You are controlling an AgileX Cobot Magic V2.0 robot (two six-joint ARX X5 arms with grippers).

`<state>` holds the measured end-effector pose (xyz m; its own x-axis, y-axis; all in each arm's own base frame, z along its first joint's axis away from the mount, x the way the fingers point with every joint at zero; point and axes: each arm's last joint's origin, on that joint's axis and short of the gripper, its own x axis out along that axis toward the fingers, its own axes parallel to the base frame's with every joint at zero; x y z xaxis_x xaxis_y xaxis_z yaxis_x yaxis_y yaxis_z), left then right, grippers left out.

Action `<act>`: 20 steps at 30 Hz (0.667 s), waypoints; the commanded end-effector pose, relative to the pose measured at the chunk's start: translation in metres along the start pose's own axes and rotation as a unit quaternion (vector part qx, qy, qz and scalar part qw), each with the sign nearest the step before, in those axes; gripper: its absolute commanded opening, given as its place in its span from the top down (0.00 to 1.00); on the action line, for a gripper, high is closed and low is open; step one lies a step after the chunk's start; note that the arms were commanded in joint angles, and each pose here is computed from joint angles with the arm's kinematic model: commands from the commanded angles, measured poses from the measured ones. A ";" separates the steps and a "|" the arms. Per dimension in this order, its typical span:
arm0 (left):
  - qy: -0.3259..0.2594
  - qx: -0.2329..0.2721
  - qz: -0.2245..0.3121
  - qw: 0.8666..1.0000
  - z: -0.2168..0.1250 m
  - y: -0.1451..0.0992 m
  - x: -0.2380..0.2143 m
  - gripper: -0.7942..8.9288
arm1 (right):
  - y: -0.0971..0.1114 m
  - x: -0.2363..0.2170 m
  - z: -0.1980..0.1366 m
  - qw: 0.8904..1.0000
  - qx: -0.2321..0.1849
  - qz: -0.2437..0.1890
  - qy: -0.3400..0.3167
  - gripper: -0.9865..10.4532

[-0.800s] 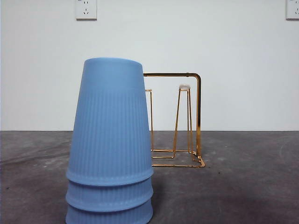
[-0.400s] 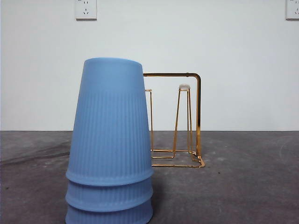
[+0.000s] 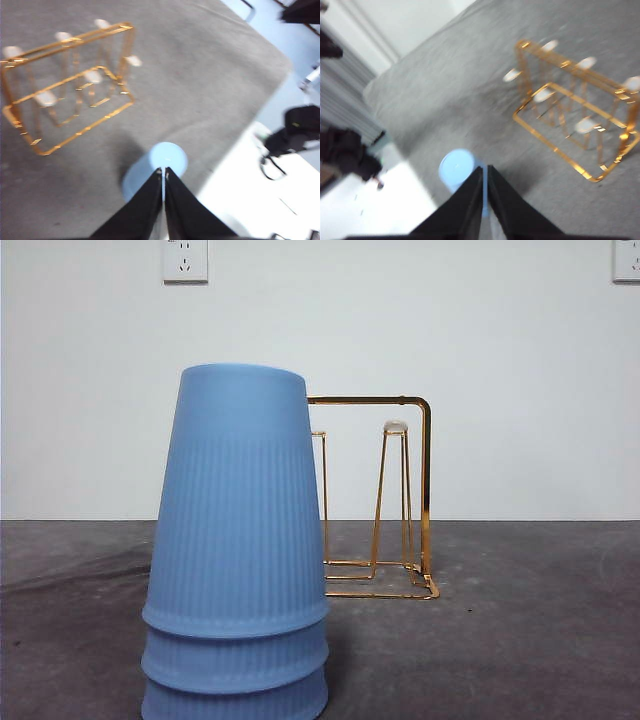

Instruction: Pick the top cup and place it on cupholder, pick up the mid cup and place it on cupholder, last pick the bottom cup and place it on cupholder.

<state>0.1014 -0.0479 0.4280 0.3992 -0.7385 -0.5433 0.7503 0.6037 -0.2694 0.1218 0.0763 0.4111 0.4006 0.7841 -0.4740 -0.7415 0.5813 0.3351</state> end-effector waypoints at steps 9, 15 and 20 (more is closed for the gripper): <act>0.007 0.010 -0.033 0.999 0.000 -0.005 -0.003 0.89 | 0.026 0.023 0.002 0.997 -0.060 0.018 0.038 0.86; 0.006 0.010 -0.033 0.999 0.001 -0.005 -0.002 0.50 | 0.026 0.027 0.003 0.998 -0.040 -0.005 0.042 0.54; 0.003 0.012 -0.032 0.999 0.001 -0.004 -0.002 0.33 | 0.026 0.028 0.003 0.999 -0.036 -0.005 0.040 0.43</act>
<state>0.0977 -0.0486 0.4259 0.3415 -0.7647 -0.5465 0.7702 0.5609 -0.3035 0.1154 0.1117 0.4033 0.3605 0.7442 -0.5623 -0.7732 0.5756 0.2661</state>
